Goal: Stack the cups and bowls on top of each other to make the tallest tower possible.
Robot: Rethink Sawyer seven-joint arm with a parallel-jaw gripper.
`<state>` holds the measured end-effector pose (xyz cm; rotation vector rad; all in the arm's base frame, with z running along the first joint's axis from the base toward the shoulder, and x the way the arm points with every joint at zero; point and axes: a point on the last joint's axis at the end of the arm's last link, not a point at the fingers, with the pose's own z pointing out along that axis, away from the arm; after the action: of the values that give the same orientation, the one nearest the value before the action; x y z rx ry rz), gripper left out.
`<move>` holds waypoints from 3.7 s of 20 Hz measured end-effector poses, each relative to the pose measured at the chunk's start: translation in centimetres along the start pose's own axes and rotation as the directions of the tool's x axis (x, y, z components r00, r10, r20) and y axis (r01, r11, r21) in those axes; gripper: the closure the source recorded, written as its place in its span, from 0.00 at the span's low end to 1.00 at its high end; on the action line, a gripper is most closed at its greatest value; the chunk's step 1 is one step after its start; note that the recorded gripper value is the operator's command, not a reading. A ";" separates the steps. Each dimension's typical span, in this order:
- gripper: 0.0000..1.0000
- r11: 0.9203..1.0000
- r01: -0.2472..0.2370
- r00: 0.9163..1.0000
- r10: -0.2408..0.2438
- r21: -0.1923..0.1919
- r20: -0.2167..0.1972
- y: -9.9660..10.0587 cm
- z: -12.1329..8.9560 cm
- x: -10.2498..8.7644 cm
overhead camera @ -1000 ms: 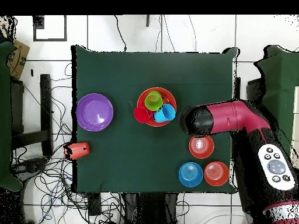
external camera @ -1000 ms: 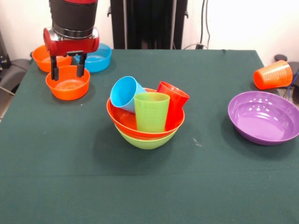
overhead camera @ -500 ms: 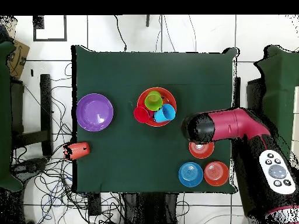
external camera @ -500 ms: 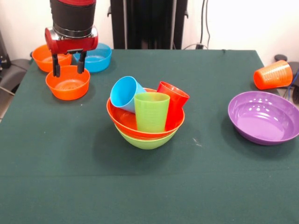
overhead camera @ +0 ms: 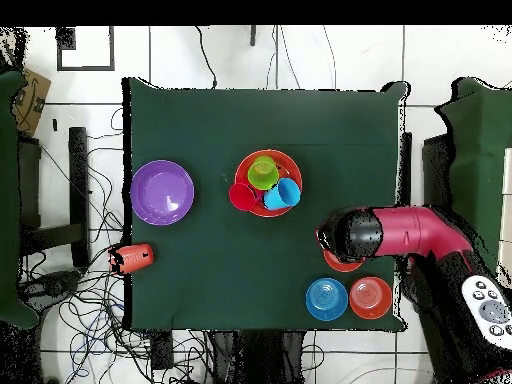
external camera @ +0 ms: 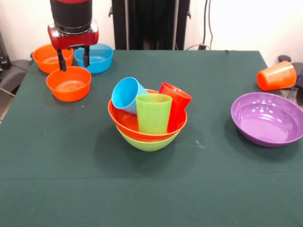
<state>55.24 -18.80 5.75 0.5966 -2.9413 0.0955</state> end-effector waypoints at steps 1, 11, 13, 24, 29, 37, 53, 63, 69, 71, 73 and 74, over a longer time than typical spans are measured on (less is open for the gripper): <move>0.00 1.000 -0.007 1.000 0.007 -0.007 0.000 -0.1 0.1 0.3; 0.00 0.998 -0.040 0.998 0.042 -0.045 0.043 -1.1 0.6 1.7; 0.00 0.998 -0.040 0.997 0.043 -0.049 0.061 -1.1 0.8 1.5; 0.00 0.997 -0.016 0.981 0.031 -0.079 0.193 0.5 2.1 -1.0; 0.00 0.995 -0.007 0.978 0.028 -0.102 0.208 1.6 3.0 -1.3; 0.00 0.992 0.001 0.979 0.024 -0.124 0.201 2.6 3.7 -1.1; 0.00 0.992 0.008 0.978 0.018 -0.127 0.206 3.1 3.8 -1.4; 0.00 0.991 0.010 0.978 0.018 -0.130 0.207 3.3 3.9 -1.2; 0.00 0.991 0.010 0.978 0.017 -0.132 0.206 3.4 3.9 -1.2; 0.00 0.991 0.011 0.979 0.017 -0.134 0.205 3.5 3.9 -1.1; 0.00 0.991 0.012 0.979 0.016 -0.135 0.204 3.6 4.0 -1.1; 0.00 0.991 0.013 0.979 0.016 -0.136 0.204 3.6 4.0 -1.0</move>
<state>54.31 -15.47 1.56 0.6182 -3.1125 -0.1766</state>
